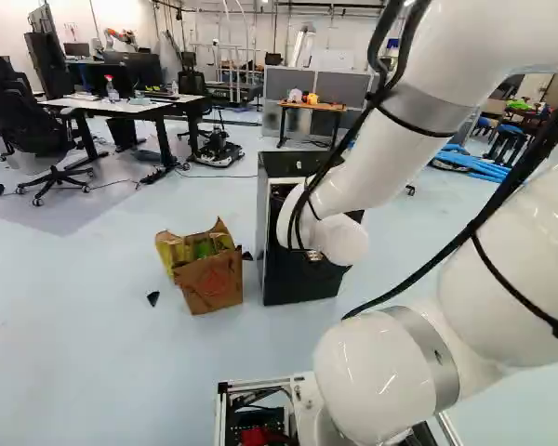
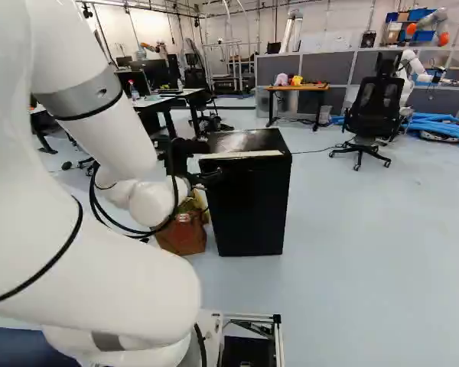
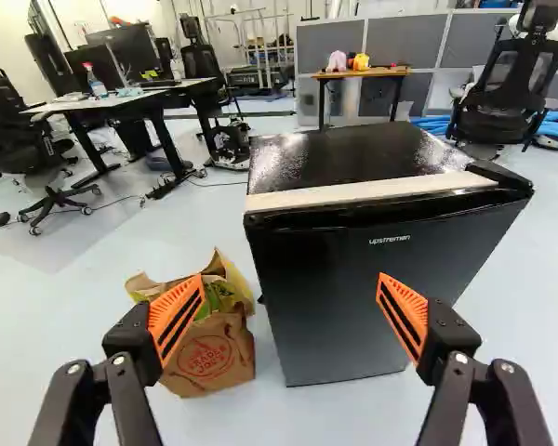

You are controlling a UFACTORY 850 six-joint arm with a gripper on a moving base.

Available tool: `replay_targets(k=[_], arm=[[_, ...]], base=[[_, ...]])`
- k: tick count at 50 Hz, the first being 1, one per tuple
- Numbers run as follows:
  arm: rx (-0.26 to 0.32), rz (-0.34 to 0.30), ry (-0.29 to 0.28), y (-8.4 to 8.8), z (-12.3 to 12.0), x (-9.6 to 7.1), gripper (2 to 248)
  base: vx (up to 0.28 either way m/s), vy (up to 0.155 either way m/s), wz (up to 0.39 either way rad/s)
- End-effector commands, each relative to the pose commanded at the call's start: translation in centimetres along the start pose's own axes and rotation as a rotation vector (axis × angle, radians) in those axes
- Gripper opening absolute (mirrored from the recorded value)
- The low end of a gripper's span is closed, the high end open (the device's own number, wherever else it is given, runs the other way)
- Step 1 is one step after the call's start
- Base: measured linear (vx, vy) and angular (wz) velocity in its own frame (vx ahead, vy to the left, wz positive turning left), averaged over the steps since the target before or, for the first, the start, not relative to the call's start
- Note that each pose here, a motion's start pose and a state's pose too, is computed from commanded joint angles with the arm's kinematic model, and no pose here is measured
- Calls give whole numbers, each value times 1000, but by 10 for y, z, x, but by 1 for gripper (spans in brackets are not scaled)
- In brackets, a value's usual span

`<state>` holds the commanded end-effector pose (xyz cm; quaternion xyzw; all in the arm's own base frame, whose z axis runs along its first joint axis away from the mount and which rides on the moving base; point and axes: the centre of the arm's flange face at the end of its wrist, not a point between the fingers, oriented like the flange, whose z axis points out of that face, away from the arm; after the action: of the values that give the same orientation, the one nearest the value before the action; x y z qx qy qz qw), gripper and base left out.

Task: Grab a drink from the fridge

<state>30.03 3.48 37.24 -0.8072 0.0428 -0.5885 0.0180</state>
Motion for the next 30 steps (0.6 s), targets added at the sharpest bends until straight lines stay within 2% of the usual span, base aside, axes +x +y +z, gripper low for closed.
replay_targets(k=[16,30], arm=[[-25,44,24,-12,1,2,247],[-53,70,16,-23,6,-6,247]], base=[[0,0,0],[0,0,0]])
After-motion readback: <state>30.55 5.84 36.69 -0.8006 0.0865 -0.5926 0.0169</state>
